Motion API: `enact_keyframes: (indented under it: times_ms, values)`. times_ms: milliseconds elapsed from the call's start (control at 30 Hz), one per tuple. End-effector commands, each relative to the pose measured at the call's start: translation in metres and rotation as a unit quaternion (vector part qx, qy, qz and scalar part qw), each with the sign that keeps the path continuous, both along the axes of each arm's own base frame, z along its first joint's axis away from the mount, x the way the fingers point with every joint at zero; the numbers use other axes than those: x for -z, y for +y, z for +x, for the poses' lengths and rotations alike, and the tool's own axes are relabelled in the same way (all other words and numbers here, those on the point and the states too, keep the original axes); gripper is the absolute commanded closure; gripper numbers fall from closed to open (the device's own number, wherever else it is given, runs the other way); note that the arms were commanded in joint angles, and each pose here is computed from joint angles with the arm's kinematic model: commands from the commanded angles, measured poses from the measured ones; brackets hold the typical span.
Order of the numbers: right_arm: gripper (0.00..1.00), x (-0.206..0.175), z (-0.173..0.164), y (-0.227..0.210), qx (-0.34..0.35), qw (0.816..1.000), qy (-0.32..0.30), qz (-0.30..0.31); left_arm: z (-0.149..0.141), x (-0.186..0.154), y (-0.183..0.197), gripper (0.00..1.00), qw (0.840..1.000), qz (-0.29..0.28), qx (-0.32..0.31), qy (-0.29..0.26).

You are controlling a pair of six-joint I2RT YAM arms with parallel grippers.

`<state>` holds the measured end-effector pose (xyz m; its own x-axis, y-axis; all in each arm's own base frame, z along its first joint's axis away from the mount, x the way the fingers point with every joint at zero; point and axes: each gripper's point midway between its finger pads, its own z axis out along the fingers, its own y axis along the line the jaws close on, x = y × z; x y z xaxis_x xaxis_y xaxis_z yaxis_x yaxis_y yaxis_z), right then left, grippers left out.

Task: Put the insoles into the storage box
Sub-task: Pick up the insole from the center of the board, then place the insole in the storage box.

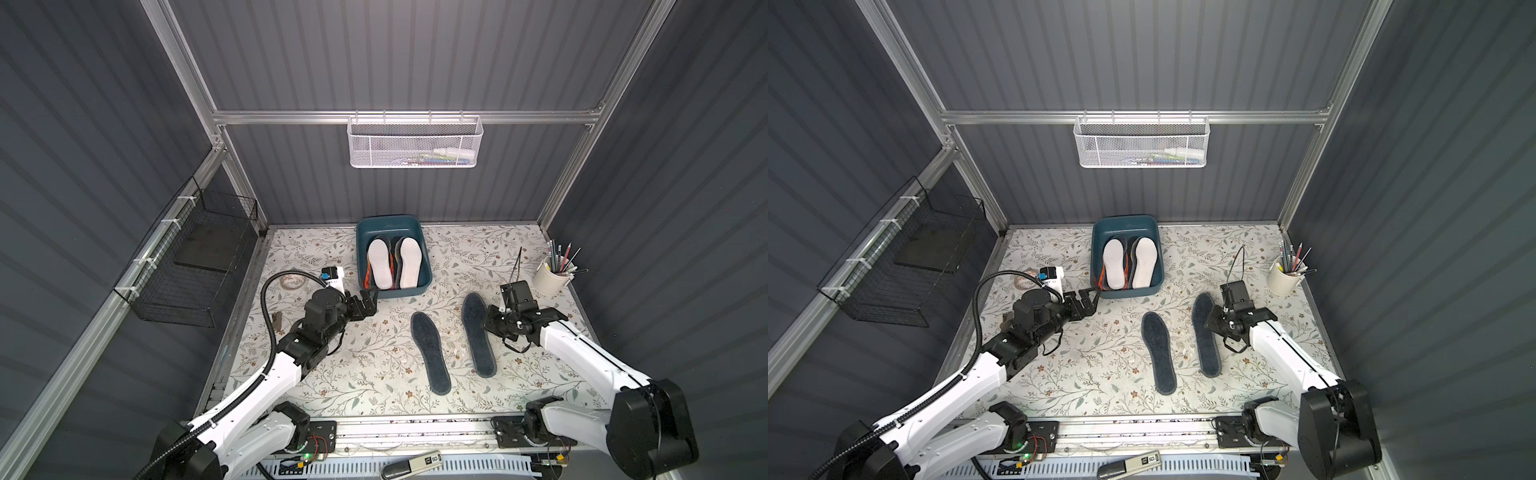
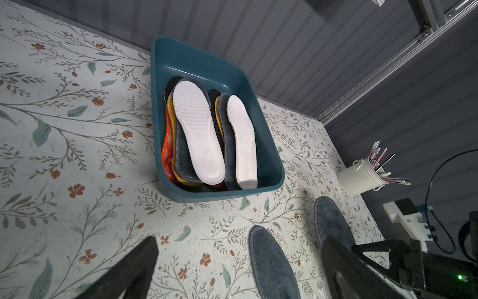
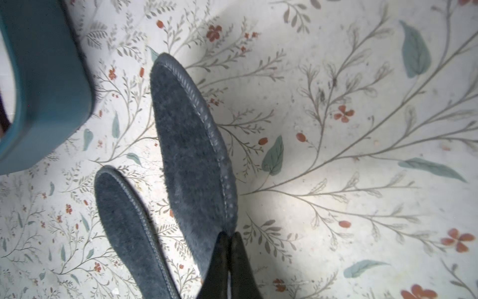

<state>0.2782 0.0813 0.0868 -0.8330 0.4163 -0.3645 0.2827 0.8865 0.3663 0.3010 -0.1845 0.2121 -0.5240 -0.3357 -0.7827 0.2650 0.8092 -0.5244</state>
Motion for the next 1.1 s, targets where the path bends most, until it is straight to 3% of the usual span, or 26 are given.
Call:
enact_keyframes:
  times_ms: [0, 267, 567, 800, 1067]
  values:
    - [1.00, -0.027, 0.009, 0.004, -0.012, 0.999, -0.033, 0.008, -0.001, 0.003, -0.005, 0.00, 1.000, -0.028, 0.009, 0.002]
    - [1.00, -0.073, 0.030, 0.036, -0.041, 0.992, -0.094, 0.070, 0.001, 0.010, -0.036, 0.00, 0.994, -0.079, 0.074, 0.015]
    - [1.00, -0.116, 0.058, 0.123, -0.129, 0.968, -0.158, 0.147, -0.014, 0.000, -0.080, 0.01, 0.965, -0.164, 0.206, 0.005]
    - [1.00, -0.135, 0.066, 0.173, -0.180, 0.946, -0.181, 0.198, -0.015, 0.000, -0.089, 0.01, 0.955, -0.189, 0.229, 0.013]
    - [1.00, -0.143, 0.050, 0.222, -0.245, 0.920, -0.165, 0.260, -0.010, 0.000, -0.092, 0.08, 0.954, -0.192, 0.228, 0.017]
